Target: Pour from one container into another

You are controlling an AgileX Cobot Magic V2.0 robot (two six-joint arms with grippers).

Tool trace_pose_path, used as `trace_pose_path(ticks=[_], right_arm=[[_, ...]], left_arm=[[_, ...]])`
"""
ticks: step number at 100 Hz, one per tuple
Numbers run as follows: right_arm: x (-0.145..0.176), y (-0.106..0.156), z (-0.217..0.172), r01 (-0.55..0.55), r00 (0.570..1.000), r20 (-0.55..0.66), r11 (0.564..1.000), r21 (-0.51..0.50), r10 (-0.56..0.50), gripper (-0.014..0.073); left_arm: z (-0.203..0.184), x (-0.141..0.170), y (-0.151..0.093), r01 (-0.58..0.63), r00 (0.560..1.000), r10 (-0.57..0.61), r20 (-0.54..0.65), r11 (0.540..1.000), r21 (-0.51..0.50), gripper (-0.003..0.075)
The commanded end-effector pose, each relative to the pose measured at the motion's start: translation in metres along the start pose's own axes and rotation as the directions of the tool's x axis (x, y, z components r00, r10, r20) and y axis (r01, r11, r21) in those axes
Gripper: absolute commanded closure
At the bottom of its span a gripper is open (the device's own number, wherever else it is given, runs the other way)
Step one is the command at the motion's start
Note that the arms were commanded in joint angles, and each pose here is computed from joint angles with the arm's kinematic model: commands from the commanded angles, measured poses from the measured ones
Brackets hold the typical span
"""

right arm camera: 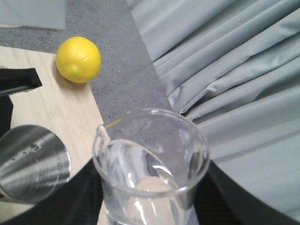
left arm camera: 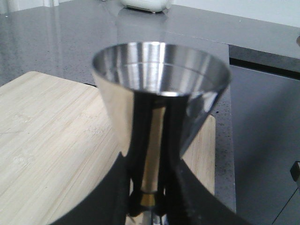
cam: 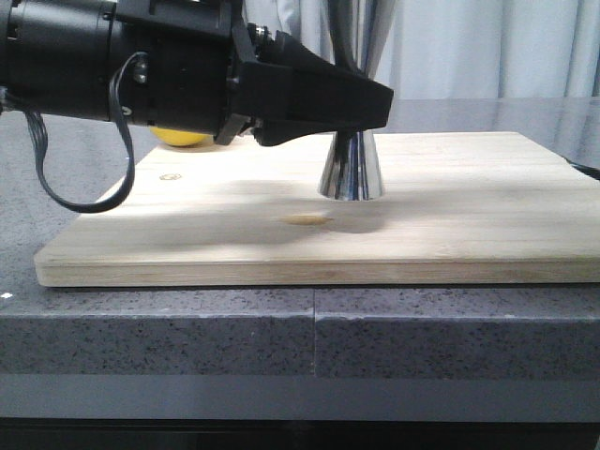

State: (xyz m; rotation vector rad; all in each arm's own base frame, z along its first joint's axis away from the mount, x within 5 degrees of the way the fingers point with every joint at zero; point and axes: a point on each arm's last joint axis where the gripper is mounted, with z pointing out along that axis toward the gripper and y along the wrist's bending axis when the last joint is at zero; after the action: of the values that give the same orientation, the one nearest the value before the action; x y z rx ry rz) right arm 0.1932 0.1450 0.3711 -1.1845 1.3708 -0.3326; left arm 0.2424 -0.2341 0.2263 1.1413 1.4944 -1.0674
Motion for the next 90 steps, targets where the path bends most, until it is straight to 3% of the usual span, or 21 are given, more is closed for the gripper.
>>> trace_pose_path(ticks=[1,90], right_arm=[[-0.012,-0.015,-0.011,0.027,0.997,0.066,0.998,0.057,-0.03,0.0323],[-0.01,-0.016,-0.009,0.095,0.994,0.049,0.993,0.075,-0.099,0.0323]], left_arm=[[-0.005,-0.029,-0.004,-0.012,0.992,0.012,0.124,1.0,0.004,0.0741],[-0.003,-0.038,-0.001,-0.051,0.99,0.051,0.128,0.999,-0.005,0.0741]])
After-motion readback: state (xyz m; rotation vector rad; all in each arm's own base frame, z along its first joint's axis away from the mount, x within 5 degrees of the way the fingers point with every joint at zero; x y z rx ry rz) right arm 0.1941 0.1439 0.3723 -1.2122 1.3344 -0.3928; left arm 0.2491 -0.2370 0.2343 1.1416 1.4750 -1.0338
